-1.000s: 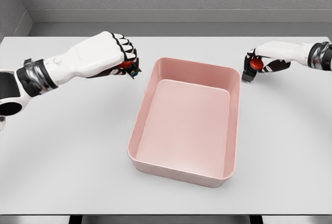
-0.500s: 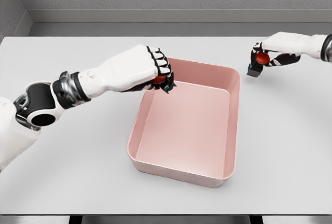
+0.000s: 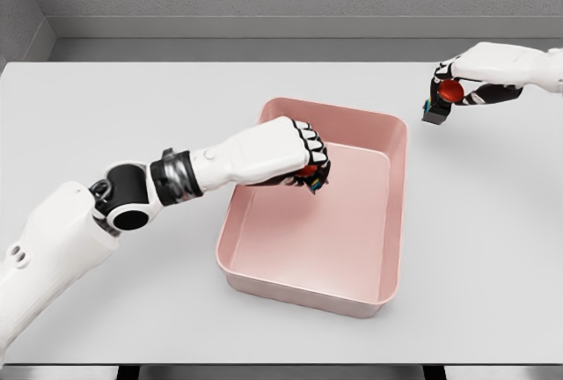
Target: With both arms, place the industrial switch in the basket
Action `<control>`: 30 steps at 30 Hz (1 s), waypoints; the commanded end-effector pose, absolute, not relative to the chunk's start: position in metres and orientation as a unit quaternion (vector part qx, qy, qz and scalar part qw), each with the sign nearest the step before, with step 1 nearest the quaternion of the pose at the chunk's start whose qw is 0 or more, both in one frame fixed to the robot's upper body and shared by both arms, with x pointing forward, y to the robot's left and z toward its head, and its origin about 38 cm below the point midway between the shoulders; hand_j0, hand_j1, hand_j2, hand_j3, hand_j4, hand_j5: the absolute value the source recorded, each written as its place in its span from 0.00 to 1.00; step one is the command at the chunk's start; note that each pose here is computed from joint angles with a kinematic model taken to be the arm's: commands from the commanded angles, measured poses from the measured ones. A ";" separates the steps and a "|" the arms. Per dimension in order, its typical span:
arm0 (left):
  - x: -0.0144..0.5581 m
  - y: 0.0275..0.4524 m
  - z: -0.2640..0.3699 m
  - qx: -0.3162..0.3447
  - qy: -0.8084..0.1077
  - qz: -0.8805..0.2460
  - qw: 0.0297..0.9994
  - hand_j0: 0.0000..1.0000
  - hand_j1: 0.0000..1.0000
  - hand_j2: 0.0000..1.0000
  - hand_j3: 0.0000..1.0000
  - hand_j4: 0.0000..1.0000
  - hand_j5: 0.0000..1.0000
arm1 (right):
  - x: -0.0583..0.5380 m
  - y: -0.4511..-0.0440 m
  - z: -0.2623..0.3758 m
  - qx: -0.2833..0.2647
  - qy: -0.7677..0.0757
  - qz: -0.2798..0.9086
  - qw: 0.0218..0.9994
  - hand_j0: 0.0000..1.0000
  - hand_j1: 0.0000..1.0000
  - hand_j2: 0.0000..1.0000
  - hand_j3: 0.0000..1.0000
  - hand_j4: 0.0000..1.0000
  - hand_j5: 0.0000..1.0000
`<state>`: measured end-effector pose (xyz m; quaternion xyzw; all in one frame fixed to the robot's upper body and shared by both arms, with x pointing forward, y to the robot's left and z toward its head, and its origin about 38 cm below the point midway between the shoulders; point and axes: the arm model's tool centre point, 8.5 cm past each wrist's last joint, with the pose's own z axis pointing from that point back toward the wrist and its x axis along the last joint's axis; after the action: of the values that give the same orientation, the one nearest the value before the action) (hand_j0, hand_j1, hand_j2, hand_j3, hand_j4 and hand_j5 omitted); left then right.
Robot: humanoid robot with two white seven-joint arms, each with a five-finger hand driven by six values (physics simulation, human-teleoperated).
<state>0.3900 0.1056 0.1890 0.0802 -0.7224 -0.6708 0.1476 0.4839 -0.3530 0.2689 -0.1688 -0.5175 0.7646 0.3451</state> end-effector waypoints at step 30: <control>0.395 0.104 0.187 0.069 -0.727 -0.665 0.157 0.80 0.80 0.80 0.80 0.80 0.80 | 0.432 -0.304 0.316 -0.116 -0.563 0.780 0.248 0.44 0.44 0.44 0.44 0.44 0.44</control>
<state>0.3960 0.1005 0.1907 0.0730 -0.7254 -0.6684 0.1473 0.4347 -0.3078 0.3140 -0.1209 -0.5589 0.7809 0.2514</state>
